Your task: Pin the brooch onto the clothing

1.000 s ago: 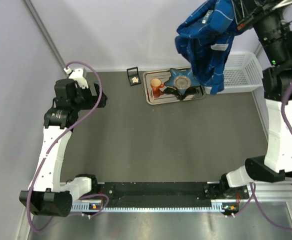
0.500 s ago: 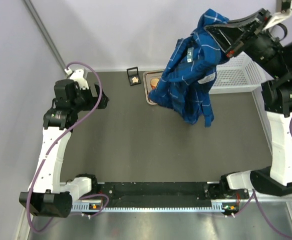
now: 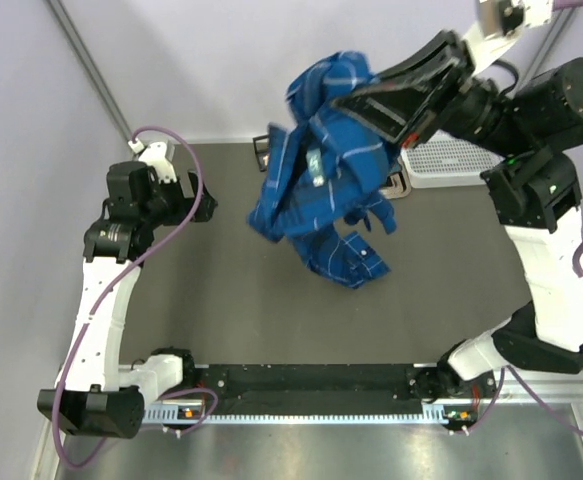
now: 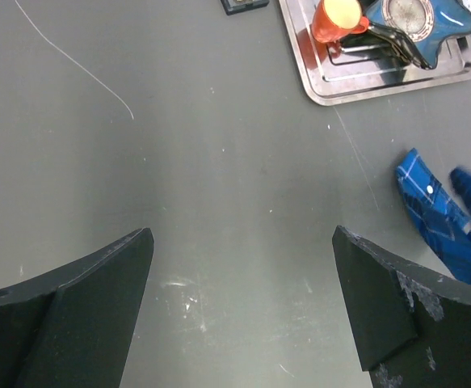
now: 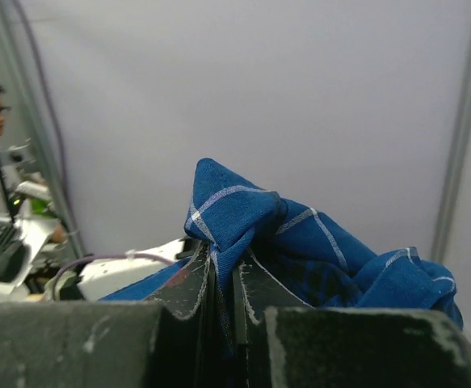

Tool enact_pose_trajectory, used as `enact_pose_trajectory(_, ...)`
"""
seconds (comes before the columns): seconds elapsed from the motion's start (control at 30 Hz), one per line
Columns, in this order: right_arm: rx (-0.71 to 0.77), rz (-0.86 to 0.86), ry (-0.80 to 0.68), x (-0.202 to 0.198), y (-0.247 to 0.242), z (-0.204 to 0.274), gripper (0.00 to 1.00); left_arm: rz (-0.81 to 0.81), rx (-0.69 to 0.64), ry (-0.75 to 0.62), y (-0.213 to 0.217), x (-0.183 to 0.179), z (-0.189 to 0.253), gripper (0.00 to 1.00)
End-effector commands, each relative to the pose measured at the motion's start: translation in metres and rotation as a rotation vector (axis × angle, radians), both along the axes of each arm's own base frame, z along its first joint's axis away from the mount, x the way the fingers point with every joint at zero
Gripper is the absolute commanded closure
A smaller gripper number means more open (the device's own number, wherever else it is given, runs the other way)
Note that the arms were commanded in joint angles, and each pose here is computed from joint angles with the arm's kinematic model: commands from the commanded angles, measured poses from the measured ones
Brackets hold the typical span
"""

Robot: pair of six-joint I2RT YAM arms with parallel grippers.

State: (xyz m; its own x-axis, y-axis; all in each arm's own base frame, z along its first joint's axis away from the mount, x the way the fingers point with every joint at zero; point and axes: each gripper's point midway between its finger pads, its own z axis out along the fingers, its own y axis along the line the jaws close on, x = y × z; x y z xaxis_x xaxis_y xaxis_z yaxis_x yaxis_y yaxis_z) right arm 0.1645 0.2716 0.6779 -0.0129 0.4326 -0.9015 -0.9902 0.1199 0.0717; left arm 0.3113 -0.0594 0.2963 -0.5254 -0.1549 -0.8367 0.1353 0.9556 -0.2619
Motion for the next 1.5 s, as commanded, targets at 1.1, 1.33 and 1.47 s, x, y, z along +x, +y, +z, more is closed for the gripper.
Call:
enact_pose_trajectory(1.1, -0.717, -0.187, 0.981, 0.127, -0.087, -0.450, 0.01, -0.784, 0.099, -0.029, -0.086, -0.024, -0.111, 0.08)
enact_pose_trajectory(1.33, -0.697, -0.004, 1.221, 0.048, -0.072, -0.507, 0.04, -1.003, 0.182, 0.134, -0.135, -0.044, -0.166, 0.16)
enact_pose_trajectory(1.47, -0.597, 0.070, 1.213, 0.037, -0.039, -0.503, 0.12, -0.970, 0.168, 0.150, -0.133, -0.047, -0.167, 0.21)
